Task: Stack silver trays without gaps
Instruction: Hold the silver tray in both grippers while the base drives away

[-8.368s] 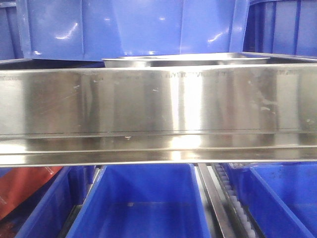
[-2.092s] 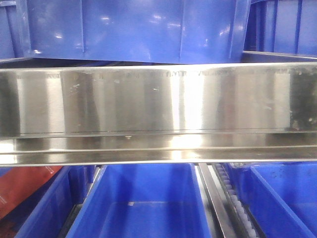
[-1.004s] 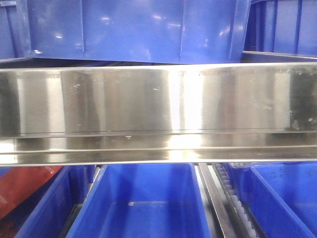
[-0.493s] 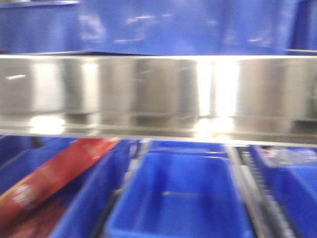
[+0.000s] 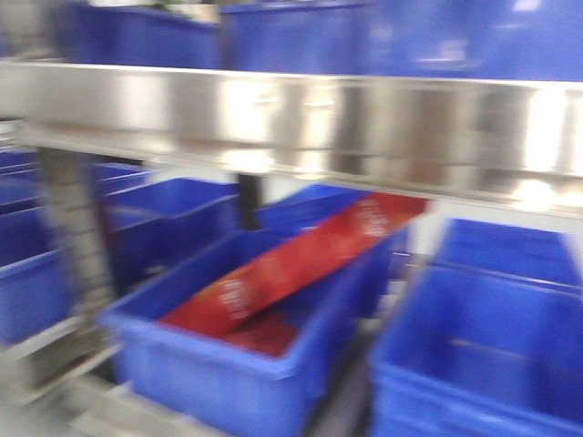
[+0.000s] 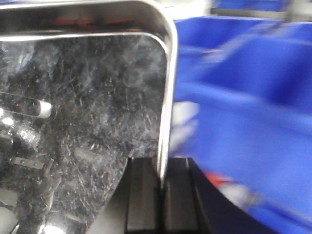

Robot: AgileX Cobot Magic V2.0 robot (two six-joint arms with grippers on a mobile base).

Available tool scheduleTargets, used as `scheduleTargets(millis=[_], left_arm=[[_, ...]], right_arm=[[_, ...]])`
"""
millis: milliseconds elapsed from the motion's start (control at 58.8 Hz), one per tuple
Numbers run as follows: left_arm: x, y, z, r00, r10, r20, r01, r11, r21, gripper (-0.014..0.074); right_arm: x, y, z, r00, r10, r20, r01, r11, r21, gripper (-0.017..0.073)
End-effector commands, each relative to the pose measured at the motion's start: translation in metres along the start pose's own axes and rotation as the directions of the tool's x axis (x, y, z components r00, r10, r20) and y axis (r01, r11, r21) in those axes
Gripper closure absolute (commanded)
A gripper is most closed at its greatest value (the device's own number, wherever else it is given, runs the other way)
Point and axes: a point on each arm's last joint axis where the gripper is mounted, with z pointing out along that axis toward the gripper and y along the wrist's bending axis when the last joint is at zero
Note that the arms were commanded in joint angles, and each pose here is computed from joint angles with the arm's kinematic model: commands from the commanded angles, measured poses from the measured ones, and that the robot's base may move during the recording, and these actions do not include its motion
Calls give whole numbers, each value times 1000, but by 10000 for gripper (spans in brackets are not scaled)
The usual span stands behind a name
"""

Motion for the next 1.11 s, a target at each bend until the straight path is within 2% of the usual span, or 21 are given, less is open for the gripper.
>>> scheduleTargets(millis=[0,1089], left_arm=[[-11,-12,-5,996,-27,84,21,997,71,601],[-11,-12,-5,996,-27,84,21,997,71,601]], right_arm=[[-9,8,-5,996,24,82,-21,999,-47,638],[-9,8,-5,996,24,82,-21,999,-47,638]])
